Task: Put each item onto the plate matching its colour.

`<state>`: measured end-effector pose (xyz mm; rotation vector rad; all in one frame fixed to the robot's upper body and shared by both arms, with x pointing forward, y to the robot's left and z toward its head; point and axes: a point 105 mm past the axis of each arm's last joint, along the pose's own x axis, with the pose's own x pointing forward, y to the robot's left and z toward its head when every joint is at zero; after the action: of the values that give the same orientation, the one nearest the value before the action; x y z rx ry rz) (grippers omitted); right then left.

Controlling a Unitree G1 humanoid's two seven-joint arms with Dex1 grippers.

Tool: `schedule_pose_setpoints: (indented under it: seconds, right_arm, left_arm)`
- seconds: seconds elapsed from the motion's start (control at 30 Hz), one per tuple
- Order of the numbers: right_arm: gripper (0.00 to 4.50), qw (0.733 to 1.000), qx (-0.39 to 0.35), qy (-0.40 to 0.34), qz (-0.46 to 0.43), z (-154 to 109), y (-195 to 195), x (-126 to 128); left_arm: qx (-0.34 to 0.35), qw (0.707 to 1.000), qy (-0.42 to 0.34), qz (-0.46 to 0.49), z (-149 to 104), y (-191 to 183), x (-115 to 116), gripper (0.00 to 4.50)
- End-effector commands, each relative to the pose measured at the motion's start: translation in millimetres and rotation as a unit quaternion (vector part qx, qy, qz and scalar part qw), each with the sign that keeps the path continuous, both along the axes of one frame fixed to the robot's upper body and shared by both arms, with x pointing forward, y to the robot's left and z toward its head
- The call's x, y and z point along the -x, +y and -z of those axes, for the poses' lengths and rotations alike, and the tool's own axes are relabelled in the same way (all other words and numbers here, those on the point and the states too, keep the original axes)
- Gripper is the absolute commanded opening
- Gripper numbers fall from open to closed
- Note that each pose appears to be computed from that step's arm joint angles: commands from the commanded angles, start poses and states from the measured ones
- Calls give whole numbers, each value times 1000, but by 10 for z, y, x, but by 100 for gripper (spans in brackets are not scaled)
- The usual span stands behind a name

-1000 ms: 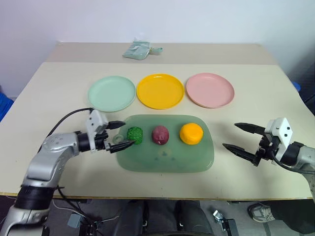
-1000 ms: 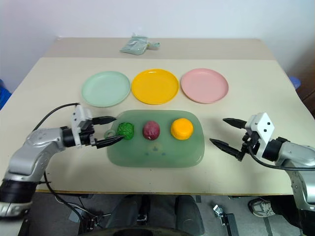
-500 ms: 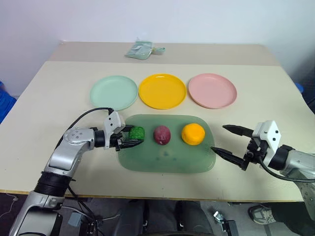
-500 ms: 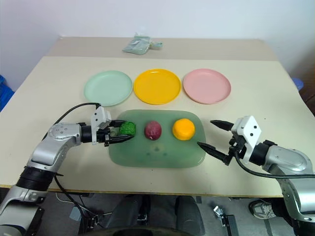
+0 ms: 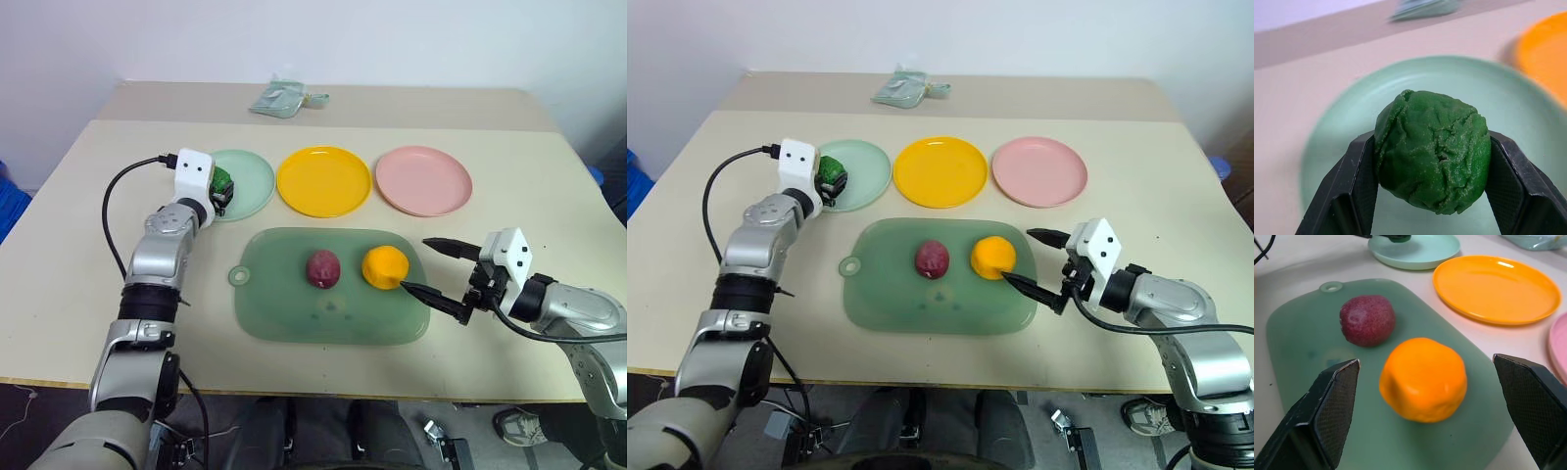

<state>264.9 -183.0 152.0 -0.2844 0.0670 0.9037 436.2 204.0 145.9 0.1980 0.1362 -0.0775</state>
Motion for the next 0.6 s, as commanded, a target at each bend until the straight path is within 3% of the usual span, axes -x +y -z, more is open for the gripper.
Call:
schedule_pose_setpoints:
  seconds: [0.03, 0.07, 0.1, 0.37, 0.5, 0.6]
  right_arm:
    - [450, 1000, -2, -24, -2, -69, -8, 1]
    - [450, 1000, -1, -25, -1, -62, -15, 9]
    - [450, 1000, 0, -24, 1, -54, -21, 19]
    - [450, 999, 2, -31, 9, -102, 6, 74]
    - [450, 999, 3, -46, -16, -277, 201, 71]
    - [450, 997, -6, -46, -56, -390, 533, 72]
  left_arm:
    - [16, 999, -19, -34, -112, 100, -50, 388]
    - [21, 999, -31, -26, -153, 76, -57, 435]
    - [34, 998, -50, -10, -225, 36, -55, 444]
    - [67, 985, -138, 79, -580, -2, 145, 444]
    - [15, 961, -130, 243, -533, -307, 509, 444]
    - [-30, 917, -61, 392, -235, -537, 992, 444]
